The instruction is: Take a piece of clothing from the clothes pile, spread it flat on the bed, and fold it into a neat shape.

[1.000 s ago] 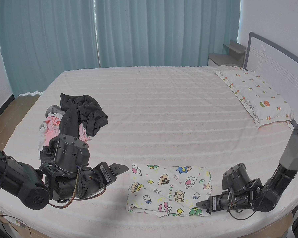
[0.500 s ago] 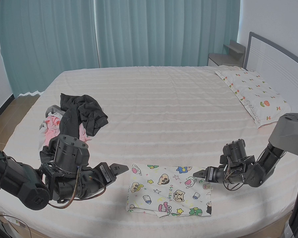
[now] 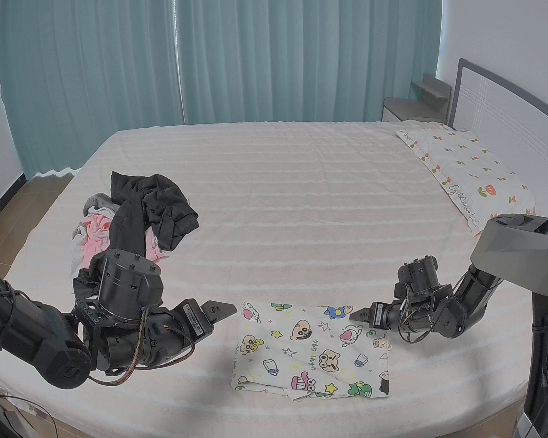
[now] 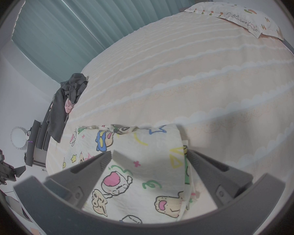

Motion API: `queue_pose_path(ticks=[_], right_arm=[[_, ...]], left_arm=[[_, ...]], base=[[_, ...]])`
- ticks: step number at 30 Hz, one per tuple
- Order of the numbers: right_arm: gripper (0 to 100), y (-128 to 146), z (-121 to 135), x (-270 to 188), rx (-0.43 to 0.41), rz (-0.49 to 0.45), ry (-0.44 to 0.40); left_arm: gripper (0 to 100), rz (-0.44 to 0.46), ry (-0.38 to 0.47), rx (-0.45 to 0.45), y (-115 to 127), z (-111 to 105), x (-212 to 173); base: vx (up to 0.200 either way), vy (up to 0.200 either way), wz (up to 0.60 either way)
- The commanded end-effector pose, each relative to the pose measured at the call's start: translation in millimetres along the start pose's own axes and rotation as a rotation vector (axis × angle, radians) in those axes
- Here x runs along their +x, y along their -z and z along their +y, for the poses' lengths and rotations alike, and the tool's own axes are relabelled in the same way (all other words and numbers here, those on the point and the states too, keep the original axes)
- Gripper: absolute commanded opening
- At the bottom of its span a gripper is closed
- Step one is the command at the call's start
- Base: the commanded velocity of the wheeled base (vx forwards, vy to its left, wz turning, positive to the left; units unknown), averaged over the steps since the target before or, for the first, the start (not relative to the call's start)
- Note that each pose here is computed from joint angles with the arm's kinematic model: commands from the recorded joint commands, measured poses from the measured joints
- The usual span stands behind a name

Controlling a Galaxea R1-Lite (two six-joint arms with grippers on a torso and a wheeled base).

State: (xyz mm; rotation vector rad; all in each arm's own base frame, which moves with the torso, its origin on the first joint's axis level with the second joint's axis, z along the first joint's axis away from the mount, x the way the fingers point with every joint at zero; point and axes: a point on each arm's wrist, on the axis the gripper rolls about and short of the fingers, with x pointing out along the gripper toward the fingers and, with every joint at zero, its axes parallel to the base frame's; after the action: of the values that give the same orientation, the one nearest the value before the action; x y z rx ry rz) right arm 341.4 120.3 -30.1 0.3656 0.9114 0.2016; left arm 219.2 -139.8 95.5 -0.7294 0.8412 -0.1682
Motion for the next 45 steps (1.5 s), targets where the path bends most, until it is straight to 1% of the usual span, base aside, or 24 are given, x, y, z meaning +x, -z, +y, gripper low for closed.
queue_pose_path(ticks=[1, 4, 13, 17, 24, 45], right_arm=[[0, -1, -3, 1, 0.014, -0.022, -0.005], [0, -5, -5, -1, 0.019, -0.059, -0.018], [0, -11, -8, -6, 0.029, -0.099, -0.024], [0, -18, -13, -9, 0.040, -0.134, -0.020], [0, -22, -22, -16, 0.056, -0.168, -0.014], [0, -22, -31, -15, 0.072, -0.163, 0.011]], left_arm=[[100, 0.001, -0.002, 0.000, 0, 0, 1], [100, 0.002, -0.004, 0.000, 0, 1, 1], [100, 0.006, -0.008, 0.002, 2, 2, 1], [100, 0.006, -0.010, 0.004, 2, 2, 1], [100, 0.002, -0.013, 0.003, 1, 2, 1], [100, 0.004, -0.015, 0.003, 2, 3, 2]], base=[[0.000, 0.000, 0.00], [0.000, 0.000, 0.00], [0.000, 0.000, 0.00], [0.000, 0.000, 0.00], [0.000, 0.000, 0.00], [0.000, 0.000, 0.00]])
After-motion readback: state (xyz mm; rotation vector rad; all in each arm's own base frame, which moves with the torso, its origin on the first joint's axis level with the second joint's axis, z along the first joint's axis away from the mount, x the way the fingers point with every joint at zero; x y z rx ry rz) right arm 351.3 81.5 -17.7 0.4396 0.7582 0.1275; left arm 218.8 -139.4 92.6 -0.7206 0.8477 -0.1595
